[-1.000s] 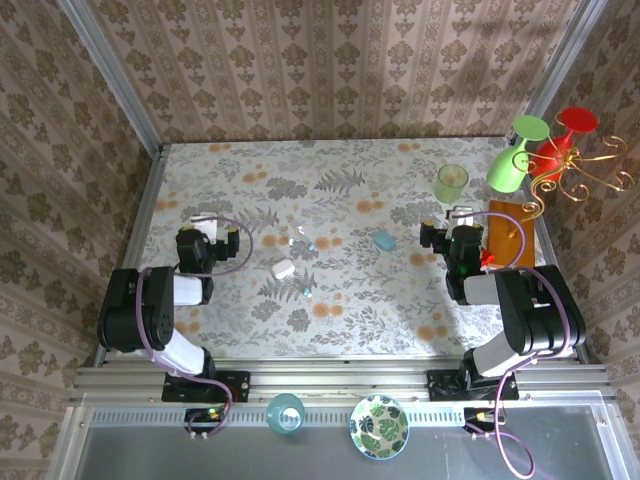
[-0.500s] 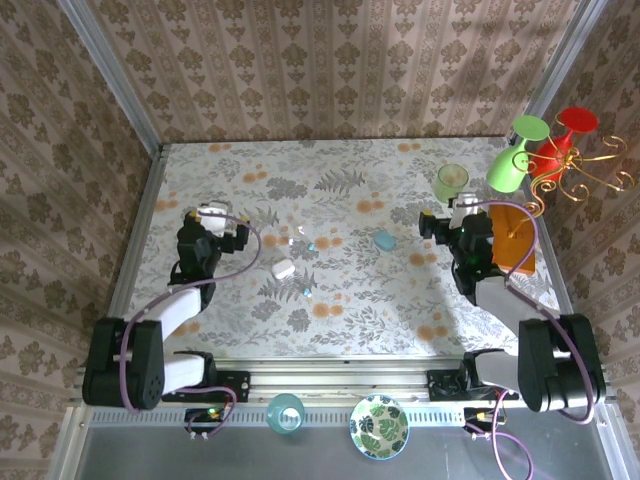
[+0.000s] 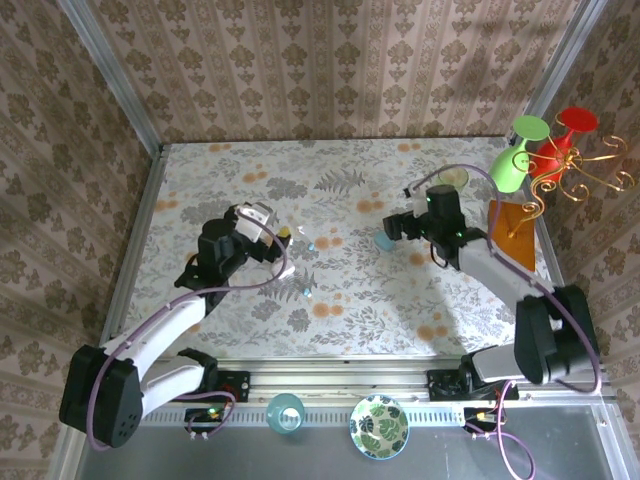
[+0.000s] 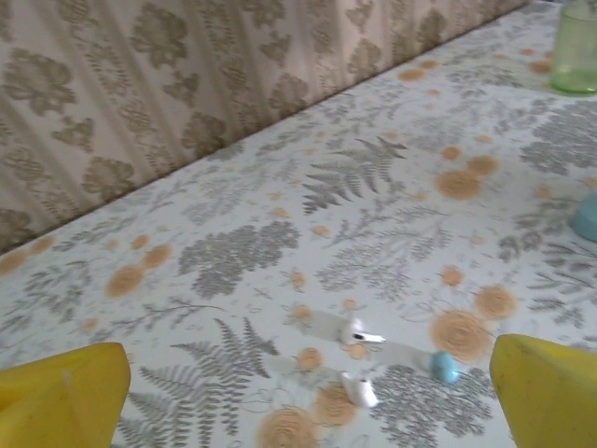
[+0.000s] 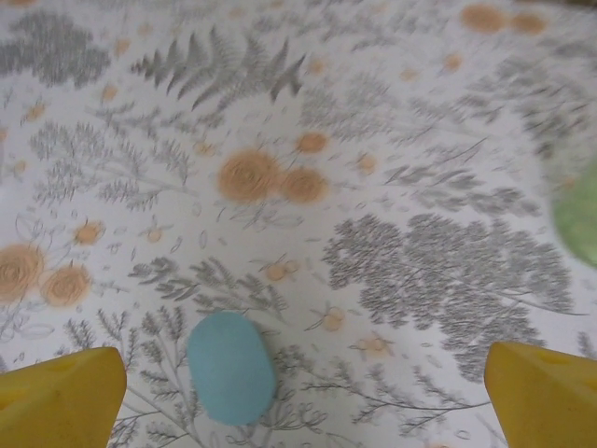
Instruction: Insert wireless bluetooth earbuds into charging case
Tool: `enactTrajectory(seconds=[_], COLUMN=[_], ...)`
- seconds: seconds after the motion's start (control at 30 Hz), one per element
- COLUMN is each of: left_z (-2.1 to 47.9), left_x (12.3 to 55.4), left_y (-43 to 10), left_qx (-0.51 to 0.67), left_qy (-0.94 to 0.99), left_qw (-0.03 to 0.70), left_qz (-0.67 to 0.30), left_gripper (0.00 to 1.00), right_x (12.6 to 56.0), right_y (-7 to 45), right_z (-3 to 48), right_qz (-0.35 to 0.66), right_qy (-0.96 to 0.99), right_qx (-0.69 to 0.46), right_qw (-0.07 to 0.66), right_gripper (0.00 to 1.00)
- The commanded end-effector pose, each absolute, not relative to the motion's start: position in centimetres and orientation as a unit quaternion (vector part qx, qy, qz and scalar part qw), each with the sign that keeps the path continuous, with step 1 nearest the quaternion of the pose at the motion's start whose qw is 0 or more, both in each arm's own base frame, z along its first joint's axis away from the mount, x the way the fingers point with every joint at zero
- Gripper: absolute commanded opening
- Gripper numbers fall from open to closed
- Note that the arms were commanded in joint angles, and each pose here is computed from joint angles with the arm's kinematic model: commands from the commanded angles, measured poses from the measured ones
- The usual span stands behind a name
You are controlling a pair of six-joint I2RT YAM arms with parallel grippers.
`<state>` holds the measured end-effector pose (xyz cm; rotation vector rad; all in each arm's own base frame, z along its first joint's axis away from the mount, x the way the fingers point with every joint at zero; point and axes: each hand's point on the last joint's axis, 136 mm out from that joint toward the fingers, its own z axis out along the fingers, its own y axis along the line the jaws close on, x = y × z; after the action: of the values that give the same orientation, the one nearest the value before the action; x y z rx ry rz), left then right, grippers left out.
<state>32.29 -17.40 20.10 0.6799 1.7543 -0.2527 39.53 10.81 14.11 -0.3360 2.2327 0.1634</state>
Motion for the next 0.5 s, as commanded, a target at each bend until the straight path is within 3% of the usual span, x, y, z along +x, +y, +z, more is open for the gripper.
enactTrajectory(seconds=[0.0,0.13,0.27,0.47], left_z=[20.1,20.3,20.3,20.0], left_x=[31.6,31.7,31.8,31.7], left_y=[-19.0,-19.0,-18.8,-19.0], left_qx=[0.309,0.307,0.304,0.306], left_qy=[0.75,0.75,0.75,0.75], left_qw=[0.57,0.573,0.575,0.572], left_qz=[-0.129,-0.124,-0.118,-0.126], left_gripper=[1.0,1.0,1.0,1.0], right_x=[37.7,37.2,37.1,37.6], right_y=[12.1,13.8,14.6,13.7], right_z=[10.4,8.5,6.7,5.6], right_qz=[0.062,0.059,0.052,0.023], right_qy=[0.932,0.949,0.959,0.97], right_qx=[-0.149,-0.155,-0.146,-0.114], right_qw=[0.325,0.269,0.238,0.214], right_gripper=[1.0,0.98,0.87,0.84])
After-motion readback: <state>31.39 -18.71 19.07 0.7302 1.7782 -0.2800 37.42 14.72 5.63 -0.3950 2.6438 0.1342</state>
